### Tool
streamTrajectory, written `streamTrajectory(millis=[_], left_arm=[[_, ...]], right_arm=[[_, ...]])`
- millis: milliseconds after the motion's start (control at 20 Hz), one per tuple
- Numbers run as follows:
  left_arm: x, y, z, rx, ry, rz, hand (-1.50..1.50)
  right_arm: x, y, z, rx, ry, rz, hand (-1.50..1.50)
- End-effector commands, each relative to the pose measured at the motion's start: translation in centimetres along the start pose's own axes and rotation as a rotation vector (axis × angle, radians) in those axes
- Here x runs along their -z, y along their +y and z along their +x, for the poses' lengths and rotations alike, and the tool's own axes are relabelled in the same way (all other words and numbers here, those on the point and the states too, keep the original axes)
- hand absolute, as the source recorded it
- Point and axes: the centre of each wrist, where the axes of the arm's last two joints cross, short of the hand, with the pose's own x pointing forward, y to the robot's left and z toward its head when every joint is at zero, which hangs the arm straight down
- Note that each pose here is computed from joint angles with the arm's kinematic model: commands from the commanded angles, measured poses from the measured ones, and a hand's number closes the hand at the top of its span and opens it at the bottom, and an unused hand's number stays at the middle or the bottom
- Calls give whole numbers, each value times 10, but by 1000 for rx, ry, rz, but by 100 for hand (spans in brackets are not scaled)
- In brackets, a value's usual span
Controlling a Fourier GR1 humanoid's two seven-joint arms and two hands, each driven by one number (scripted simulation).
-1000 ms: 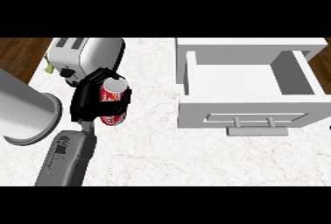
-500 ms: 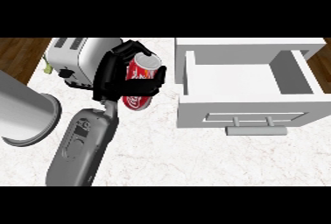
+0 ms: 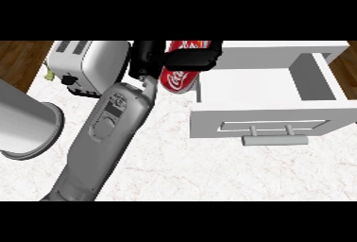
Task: Pick up the can, place it into the drawer and close the drawer
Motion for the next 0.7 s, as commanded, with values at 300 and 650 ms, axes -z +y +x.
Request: streamTrajectory(millis=[300, 650], left_arm=[[40, -49, 38, 31, 28, -6, 150], [58, -68, 51, 72, 47, 10, 150]], right_arm=[[3, 8, 12, 18, -17, 13, -150], [13, 5, -4, 16, 8, 23, -150]])
